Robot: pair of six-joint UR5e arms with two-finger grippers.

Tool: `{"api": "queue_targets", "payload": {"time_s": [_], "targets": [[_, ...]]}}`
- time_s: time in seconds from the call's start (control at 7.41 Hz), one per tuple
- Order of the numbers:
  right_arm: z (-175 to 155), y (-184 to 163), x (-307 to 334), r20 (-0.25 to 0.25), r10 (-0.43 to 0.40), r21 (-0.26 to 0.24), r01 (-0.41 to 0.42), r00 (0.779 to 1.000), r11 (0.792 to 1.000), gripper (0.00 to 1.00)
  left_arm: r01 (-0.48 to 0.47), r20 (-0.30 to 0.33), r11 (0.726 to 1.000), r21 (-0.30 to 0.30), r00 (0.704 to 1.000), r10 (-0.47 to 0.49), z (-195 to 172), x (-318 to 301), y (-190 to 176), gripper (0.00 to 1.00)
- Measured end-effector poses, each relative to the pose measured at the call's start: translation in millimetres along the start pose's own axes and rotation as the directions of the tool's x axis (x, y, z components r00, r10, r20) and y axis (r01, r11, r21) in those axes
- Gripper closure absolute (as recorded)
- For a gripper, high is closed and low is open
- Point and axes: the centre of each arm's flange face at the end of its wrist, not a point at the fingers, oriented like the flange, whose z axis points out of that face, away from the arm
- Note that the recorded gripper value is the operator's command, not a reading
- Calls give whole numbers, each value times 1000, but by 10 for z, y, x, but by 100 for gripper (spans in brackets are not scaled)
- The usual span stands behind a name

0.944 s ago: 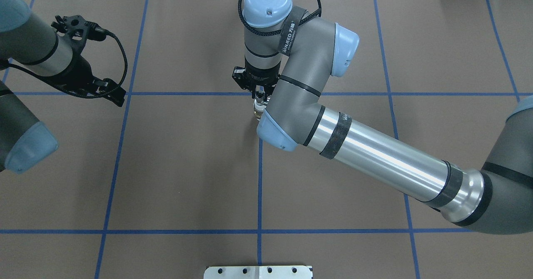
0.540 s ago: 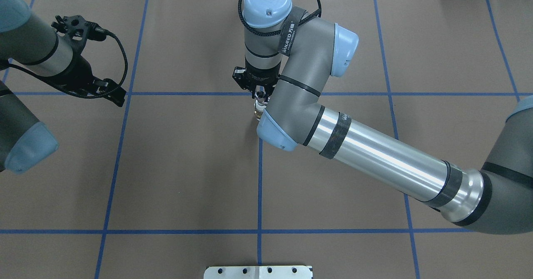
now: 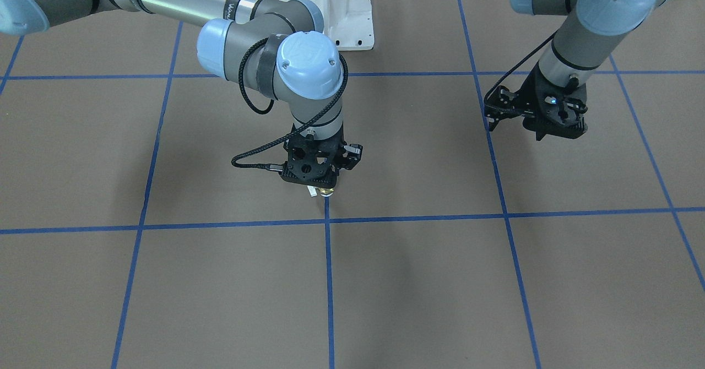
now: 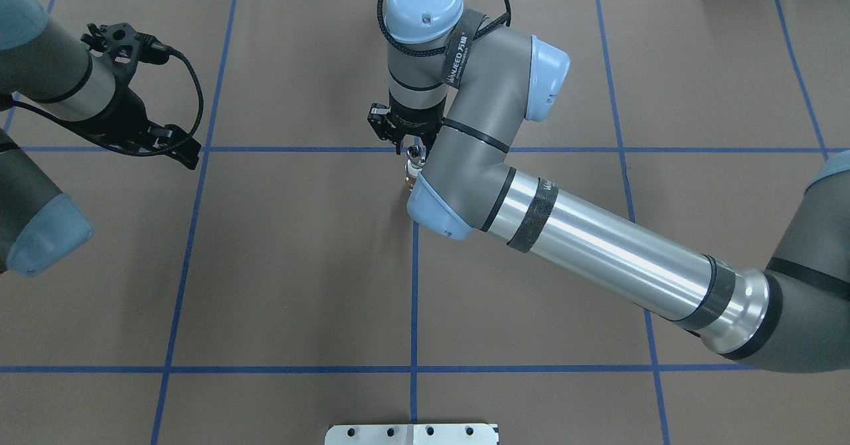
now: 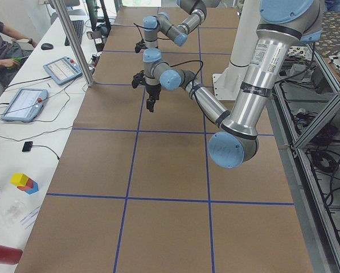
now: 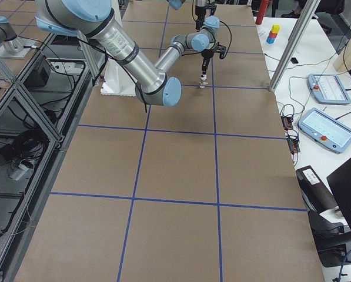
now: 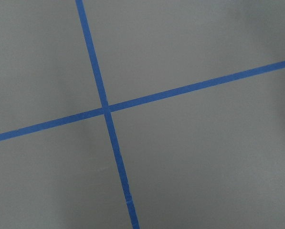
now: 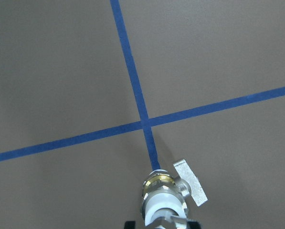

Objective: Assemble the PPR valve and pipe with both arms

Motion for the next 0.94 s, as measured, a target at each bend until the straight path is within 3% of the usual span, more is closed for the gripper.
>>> {"api": "queue_targets", "payload": {"time_s": [0.67, 0.94], "targets": [[-228, 14, 55, 35, -5, 9, 5, 999, 1000, 0, -1, -4, 1000, 5, 1000, 1, -38, 7, 7, 1], [-411, 6, 744, 68, -22, 35, 20, 997, 999, 0, 1, -6, 1000, 13, 1000, -1, -100, 6, 29, 1]]}}
